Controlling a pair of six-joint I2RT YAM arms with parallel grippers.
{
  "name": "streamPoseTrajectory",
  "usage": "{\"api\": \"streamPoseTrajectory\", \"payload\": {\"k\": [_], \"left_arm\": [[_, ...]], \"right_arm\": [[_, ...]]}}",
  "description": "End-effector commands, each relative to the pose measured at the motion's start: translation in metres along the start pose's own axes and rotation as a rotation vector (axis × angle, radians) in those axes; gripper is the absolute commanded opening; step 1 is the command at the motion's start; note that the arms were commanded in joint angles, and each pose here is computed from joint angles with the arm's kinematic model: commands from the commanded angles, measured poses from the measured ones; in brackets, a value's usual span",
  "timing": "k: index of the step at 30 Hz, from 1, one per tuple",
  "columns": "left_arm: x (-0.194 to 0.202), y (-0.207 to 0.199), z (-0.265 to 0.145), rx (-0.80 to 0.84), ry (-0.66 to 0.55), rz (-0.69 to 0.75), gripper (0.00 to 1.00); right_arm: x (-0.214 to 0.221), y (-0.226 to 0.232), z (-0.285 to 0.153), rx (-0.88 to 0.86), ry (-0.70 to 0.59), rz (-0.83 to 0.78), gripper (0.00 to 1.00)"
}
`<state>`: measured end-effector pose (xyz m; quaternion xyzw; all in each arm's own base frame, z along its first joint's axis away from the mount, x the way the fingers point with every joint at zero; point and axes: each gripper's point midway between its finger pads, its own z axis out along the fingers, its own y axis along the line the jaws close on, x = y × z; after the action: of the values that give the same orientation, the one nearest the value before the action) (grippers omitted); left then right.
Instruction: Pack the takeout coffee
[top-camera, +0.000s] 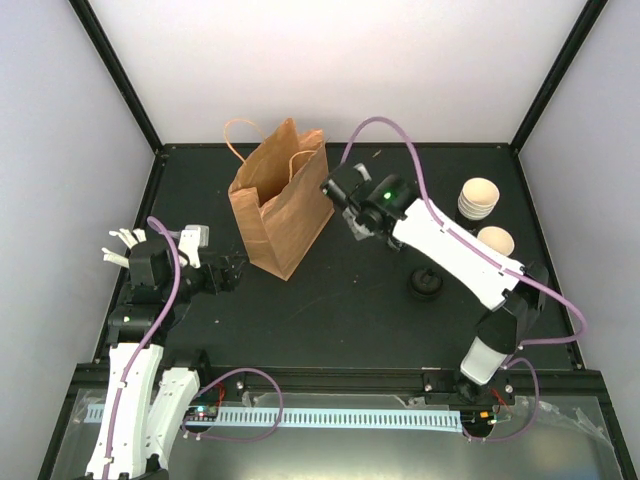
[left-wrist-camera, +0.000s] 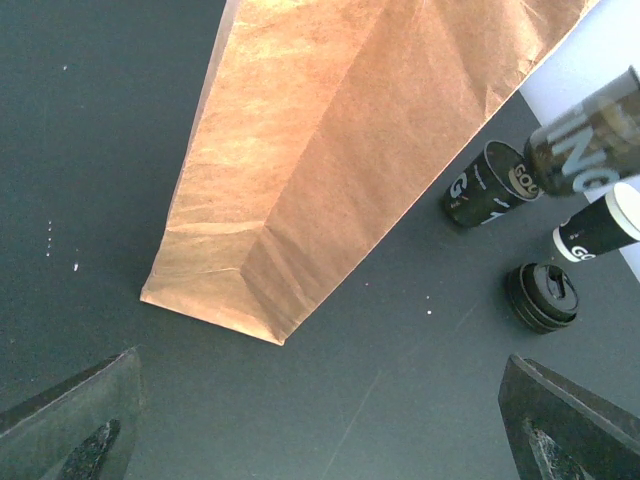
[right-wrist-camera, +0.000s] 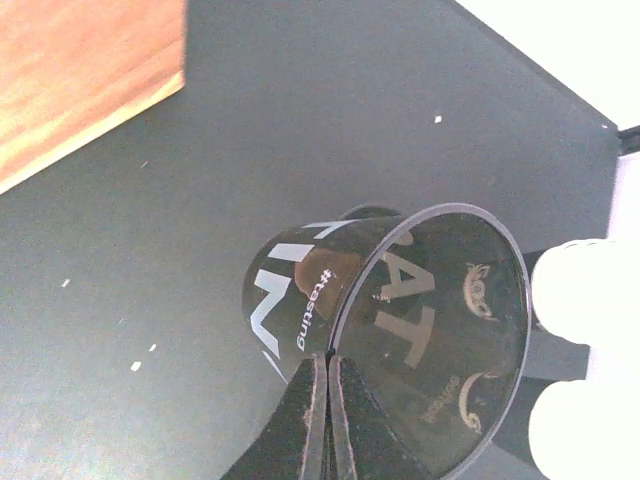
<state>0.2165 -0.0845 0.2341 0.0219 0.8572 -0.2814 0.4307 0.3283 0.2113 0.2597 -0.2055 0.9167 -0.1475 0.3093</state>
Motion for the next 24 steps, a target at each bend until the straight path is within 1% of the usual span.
{"api": "streamPoseTrajectory", "payload": {"k": [1, 6, 10, 18, 24], "left_arm": [[-0.004, -0.005, -0.001, 0.020, -0.018, 0.006, 0.99], [-0.005, -0.004, -0.001, 0.020, -0.019, 0.004, 0.99], [-0.005, -0.004, -0.001, 0.018, -0.021, 0.003, 0.99], [-0.005, -0.005, -0.002, 0.018, -0.022, 0.005, 0.99], [-0.005, -0.004, -0.003, 0.016, -0.024, 0.005, 0.99]], "right_arm": [[0.022, 0.033, -0.007, -0.034, -0.001, -0.048, 0.01], [0.048, 0.078, -0.002, -0.089, 0.008, -0.107, 0.01], [0.066, 0.099, 0.011, -0.113, 0.033, -0.132, 0.01], [0.095, 0.126, 0.034, -0.101, 0.072, -0.179, 0.01], [0.107, 0.133, 0.042, -0.055, 0.078, -0.198, 0.01]]}}
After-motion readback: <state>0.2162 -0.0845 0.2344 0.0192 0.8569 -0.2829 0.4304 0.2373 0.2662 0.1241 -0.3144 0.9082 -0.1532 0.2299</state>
